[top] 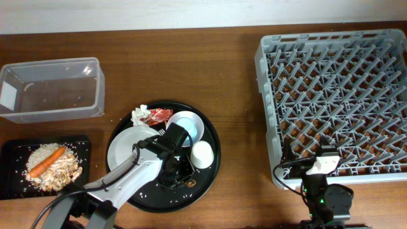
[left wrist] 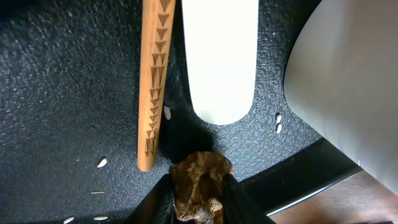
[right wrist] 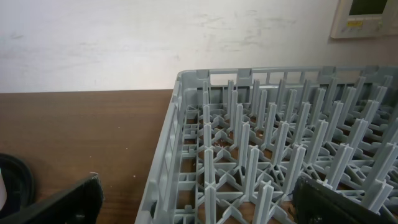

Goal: Sort waste into correct bins and load items into the dishwasher rack
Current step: 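Grasp the brown peanut shell on the round tray with the left gripper, then drop the peanut shell onto the black tray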

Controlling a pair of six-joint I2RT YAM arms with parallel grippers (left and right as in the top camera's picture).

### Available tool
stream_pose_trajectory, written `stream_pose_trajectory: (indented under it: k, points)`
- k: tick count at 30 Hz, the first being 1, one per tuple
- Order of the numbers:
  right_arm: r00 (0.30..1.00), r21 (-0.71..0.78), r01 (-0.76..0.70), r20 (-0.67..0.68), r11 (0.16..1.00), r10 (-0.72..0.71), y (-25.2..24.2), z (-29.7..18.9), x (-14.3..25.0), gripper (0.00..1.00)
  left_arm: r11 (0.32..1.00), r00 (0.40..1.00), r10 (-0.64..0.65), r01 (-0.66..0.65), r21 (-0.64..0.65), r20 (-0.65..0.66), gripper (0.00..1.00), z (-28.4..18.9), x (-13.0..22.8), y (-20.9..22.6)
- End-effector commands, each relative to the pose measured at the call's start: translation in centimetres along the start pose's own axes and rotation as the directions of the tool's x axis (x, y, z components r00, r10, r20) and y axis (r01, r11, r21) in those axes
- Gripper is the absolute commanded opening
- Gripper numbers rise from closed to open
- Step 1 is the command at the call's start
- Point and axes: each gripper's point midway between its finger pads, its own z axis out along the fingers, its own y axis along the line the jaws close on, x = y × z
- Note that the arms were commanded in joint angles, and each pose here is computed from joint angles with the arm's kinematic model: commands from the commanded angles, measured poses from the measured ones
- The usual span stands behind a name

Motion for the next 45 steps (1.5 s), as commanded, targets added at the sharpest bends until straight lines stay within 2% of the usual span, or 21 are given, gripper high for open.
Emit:
stream_pose_trajectory:
  k: [1, 2, 4, 8, 12, 15, 17, 19, 21, 24, 25, 26, 28, 31, 33, 34, 38, 40, 42, 45]
  points:
    - [1.000, -0.004, 0.008, -0.002, 1.000, -0.008, 0.1, 0.0, 0.2, 0.99, 1.000, 1.000, -0.001, 0.001, -0.005, -0.021, 0.22, 0.3, 0.5, 0.3]
    - [1.000, -0.004, 0.008, -0.002, 1.000, -0.008, 0.1, 0.0, 0.2, 0.99, 1.000, 1.000, -0.001, 0.001, -0.006, -0.022, 0.22, 0.3, 0.5, 0.3]
    - [1.000, -0.004, 0.008, -0.002, 1.000, -0.008, 0.1, 0.0, 0.2, 0.99, 1.000, 1.000, -0.001, 0.001, -0.005, -0.021, 0.13, 0.3, 0.5, 0.3]
    - [1.000, -0.004, 0.008, -0.002, 1.000, -0.008, 0.1, 0.0, 0.2, 0.99, 1.000, 1.000, 0.012, -0.012, 0.026, 0.002, 0.12, -0.8, 0.4, -0.5]
    - [1.000, -0.004, 0.008, -0.002, 1.000, -0.008, 0.1, 0.0, 0.2, 0.99, 0.991, 0.996, 0.037, -0.046, 0.123, 0.081, 0.12, -4.6, 0.4, -1.9]
    - [1.000, -0.004, 0.008, -0.002, 1.000, -0.008, 0.1, 0.0, 0.2, 0.99, 0.975, 0.984, -0.030, -0.010, 0.223, 0.178, 0.12, -8.6, -1.2, -1.6]
    - [1.000, -0.004, 0.008, -0.002, 1.000, -0.008, 0.1, 0.0, 0.2, 0.99, 0.957, 0.957, -0.123, 0.044, 0.288, 0.263, 0.12, -11.3, -3.2, -0.4]
    - [1.000, -0.004, 0.008, -0.002, 1.000, -0.008, 0.1, 0.0, 0.2, 0.99, 0.928, 0.879, -0.258, 0.110, 0.355, 0.401, 0.12, -15.1, -6.7, 2.2]
    - [1.000, -0.004, 0.008, -0.002, 1.000, -0.008, 0.1, 0.0, 0.2, 0.99, 0.907, 0.804, -0.351, 0.163, 0.389, 0.480, 0.12, -17.4, -9.1, 4.5]
    - [1.000, -0.004, 0.008, -0.002, 1.000, -0.008, 0.1, 0.0, 0.2, 0.99, 0.838, 0.641, -0.524, 0.270, 0.474, 0.561, 0.12, -20.9, -13.2, 9.2]
    - [1.000, -0.004, 0.008, -0.002, 1.000, -0.008, 0.1, 0.0, 0.2, 0.99, 0.810, 0.555, -0.580, 0.316, 0.494, 0.597, 0.12, -22.2, -14.7, 11.7]
    - [1.000, -0.004, 0.008, -0.002, 1.000, -0.008, 0.1, 0.0, 0.2, 0.99, 0.788, 0.492, -0.615, 0.356, 0.503, 0.616, 0.13, -23.0, -15.6, 13.7]
    - [1.000, -0.004, 0.008, -0.002, 1.000, -0.008, 0.1, 0.0, 0.2, 0.99, 0.692, 0.353, -0.713, 0.495, 0.525, 0.606, 0.13, -23.2, -16.4, 18.4]
    - [1.000, -0.004, 0.008, -0.002, 1.000, -0.008, 0.1, 0.0, 0.2, 0.99, 0.592, 0.248, -0.767, 0.629, 0.504, 0.591, 0.13, -22.1, -16.5, 23.4]
    - [1.000, -0.004, 0.008, -0.002, 1.000, -0.008, 0.1, 0.0, 0.2, 0.99, 0.546, 0.231, -0.792, 0.683, 0.486, 0.566, 0.13, -20.8, -16.6, 25.2]
    - [1.000, -0.004, 0.008, -0.002, 1.000, -0.008, 0.1, 0.0, 0.2, 0.99, 0.517, 0.216, -0.801, 0.721, 0.461, 0.559, 0.20, -19.9, -16.7, 26.5]
    - [1.000, -0.004, 0.008, -0.002, 1.000, -0.008, 0.1, 0.0, 0.2, 0.99, 0.459, 0.192, -0.824, 0.778, 0.430, 0.532, 0.20, -18.0, -16.9, 28.7]
    - [1.000, -0.004, 0.008, -0.002, 1.000, -0.008, 0.1, 0.0, 0.2, 0.99, 0.450, 0.166, -0.824, 0.772, 0.449, 0.542, 0.35, -18.6, -17.1, 29.3]
    - [1.000, -0.004, 0.008, -0.002, 1.000, -0.008, 0.1, 0.0, 0.2, 0.99, 0.476, 0.179, -0.816, 0.749, 0.462, 0.550, 0.37, -19.4, -17.5, 28.9]
    - [1.000, -0.004, 0.008, -0.002, 1.000, -0.008, 0.1, 0.0, 0.2, 0.99, 0.572, 0.243, -0.771, 0.671, 0.472, 0.589, 0.37, -21.5, -17.9, 27.6]
